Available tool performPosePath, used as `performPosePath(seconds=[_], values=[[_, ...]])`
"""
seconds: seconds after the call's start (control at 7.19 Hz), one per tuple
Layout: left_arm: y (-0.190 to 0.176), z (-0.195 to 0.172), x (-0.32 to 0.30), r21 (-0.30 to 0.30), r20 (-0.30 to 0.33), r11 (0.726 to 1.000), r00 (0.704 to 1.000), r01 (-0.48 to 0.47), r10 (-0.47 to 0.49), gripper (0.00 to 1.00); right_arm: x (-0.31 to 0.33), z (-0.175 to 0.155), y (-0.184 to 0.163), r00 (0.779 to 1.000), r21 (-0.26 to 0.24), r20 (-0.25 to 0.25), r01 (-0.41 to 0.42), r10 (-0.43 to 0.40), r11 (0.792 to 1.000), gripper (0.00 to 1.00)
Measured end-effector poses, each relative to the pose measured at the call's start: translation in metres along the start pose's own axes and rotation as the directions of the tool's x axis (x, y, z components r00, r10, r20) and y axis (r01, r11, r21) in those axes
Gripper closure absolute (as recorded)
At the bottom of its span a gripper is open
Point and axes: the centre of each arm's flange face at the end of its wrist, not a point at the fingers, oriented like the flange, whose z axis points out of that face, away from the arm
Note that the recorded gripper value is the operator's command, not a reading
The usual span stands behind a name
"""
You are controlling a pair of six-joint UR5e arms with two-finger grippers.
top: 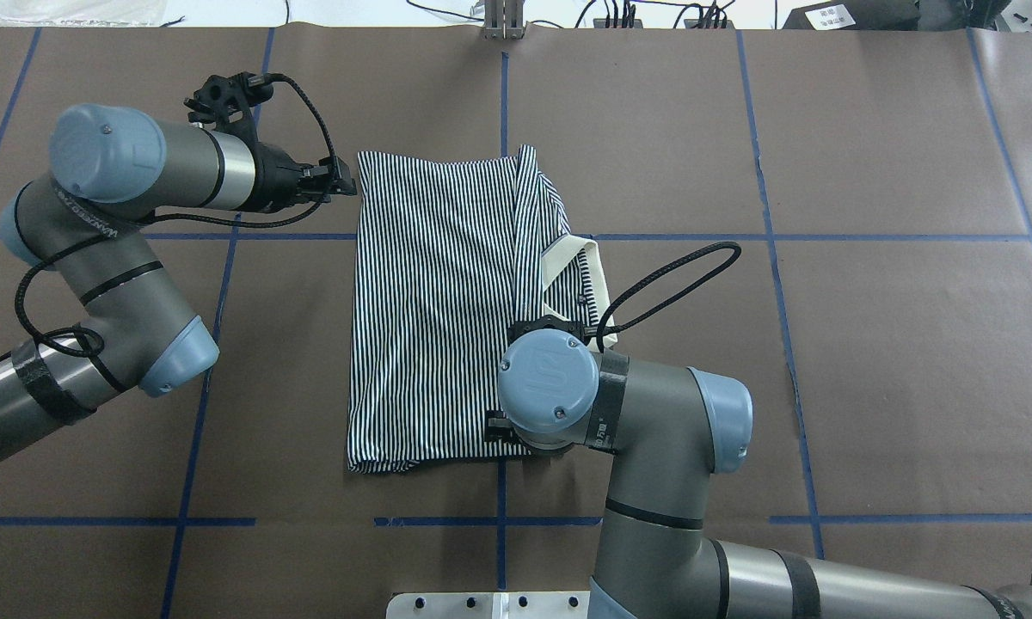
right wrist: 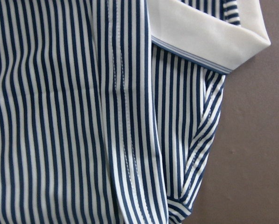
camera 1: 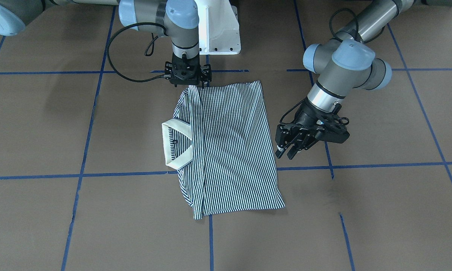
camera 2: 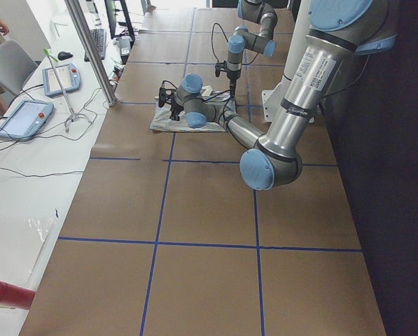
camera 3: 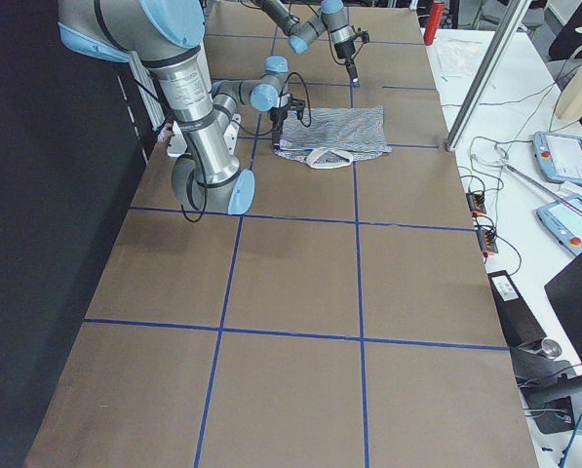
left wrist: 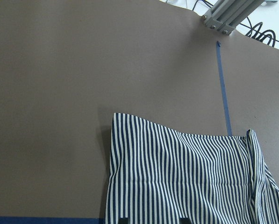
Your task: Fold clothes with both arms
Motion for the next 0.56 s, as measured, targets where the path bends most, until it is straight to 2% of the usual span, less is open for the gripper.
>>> performPosePath(seconds=[0.56], values=[[0.001, 0.0, 0.001, -0.002, -0.002, 1.0, 1.0, 0.009, -0.009, 0.53, 0.033, 0.024, -0.003, 0.997, -0.005, -0.077, 0.03, -0.03, 1.0, 0.0]])
